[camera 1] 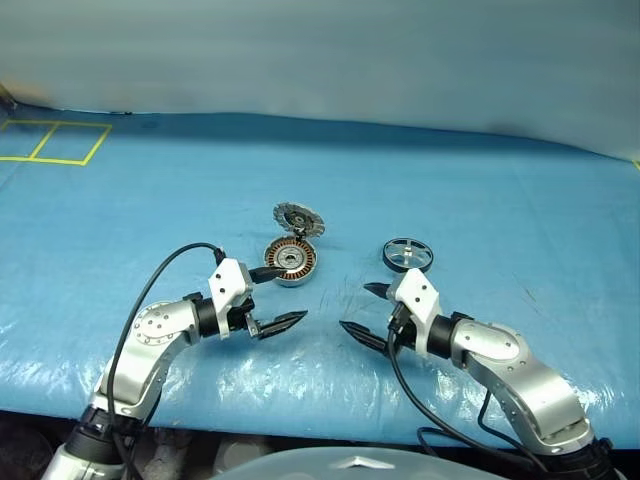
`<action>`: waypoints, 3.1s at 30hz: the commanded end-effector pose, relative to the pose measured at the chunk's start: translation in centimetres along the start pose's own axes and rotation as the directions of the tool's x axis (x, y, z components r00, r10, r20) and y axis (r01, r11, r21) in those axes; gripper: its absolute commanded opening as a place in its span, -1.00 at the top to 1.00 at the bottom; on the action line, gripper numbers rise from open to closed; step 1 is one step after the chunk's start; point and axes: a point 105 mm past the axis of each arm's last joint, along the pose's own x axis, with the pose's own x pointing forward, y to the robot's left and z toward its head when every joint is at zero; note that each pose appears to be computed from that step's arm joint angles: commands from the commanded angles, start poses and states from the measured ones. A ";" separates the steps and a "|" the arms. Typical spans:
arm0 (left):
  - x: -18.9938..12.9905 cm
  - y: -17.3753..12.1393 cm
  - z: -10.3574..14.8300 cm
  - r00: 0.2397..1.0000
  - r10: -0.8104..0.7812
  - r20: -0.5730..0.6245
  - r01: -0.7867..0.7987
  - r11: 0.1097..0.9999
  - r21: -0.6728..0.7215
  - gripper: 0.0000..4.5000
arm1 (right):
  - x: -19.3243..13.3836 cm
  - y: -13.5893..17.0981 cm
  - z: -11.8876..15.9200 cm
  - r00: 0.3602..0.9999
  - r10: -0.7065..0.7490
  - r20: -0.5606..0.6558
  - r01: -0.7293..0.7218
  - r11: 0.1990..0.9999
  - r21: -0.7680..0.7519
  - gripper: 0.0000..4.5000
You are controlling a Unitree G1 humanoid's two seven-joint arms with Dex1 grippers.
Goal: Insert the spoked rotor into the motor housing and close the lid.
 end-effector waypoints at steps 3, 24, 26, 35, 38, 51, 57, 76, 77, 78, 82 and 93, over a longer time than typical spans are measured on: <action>-0.1 -0.2 0.6 1.000 -0.007 0.010 0.007 0.998 0.055 -1.00 | 0.0 -0.1 2.0 0.996 -0.007 0.084 0.008 1.000 -0.023 -0.99; -0.2 1.2 0.9 0.996 0.079 0.048 -0.082 0.993 0.084 -1.00 | 0.1 -0.9 2.2 0.996 -0.034 0.077 0.039 0.997 -0.059 -0.99; -0.1 1.1 0.8 0.996 0.081 0.047 -0.085 0.993 0.080 -1.00 | 0.2 -1.1 2.3 0.996 -0.033 0.077 0.038 0.997 -0.062 -0.99; -1.4 2.1 0.5 0.985 0.168 0.047 -0.170 0.984 0.056 -1.00 | 1.6 -1.0 3.4 0.997 0.053 0.053 -0.044 0.987 -0.158 -0.99; -1.8 2.5 0.3 0.980 0.196 0.039 -0.198 0.978 0.059 -1.00 | 2.5 -0.8 3.7 0.995 0.097 0.023 -0.090 0.972 -0.215 -0.99; -5.6 3.7 -1.0 0.925 0.379 -0.007 -0.378 0.924 0.057 -1.00 | 8.7 1.7 6.9 0.917 0.380 -0.124 -0.389 0.776 -0.497 -0.99; -5.8 3.2 -1.4 0.914 0.405 -0.011 -0.404 0.914 0.046 -1.00 | 10.7 1.0 6.5 0.907 0.377 -0.186 -0.415 0.734 -0.538 -0.99; -5.5 2.7 -1.8 0.911 0.411 -0.020 -0.410 0.911 0.039 -1.00 | 11.8 -0.6 8.1 0.930 0.326 -0.170 -0.361 0.719 -0.595 -0.99; -5.2 2.6 -1.9 0.915 0.404 -0.020 -0.403 0.914 0.038 -1.00 | 11.8 -1.1 7.9 0.934 0.302 -0.191 -0.354 0.709 -0.610 -0.99; -5.0 2.6 -1.9 0.916 0.400 -0.020 -0.399 0.916 0.038 -1.00 | 11.8 -1.4 7.6 0.936 0.286 -0.206 -0.351 0.702 -0.620 -0.99; -4.7 2.5 -1.9 0.924 0.382 -0.018 -0.381 0.924 0.043 -1.00 | 11.9 -1.2 6.1 0.923 0.286 -0.258 -0.386 0.689 -0.613 -0.99; -4.4 2.7 -2.0 0.923 0.384 -0.017 -0.383 0.923 0.043 -1.00 | 12.2 -0.5 4.3 0.905 0.259 -0.338 -0.425 0.585 -0.690 -0.99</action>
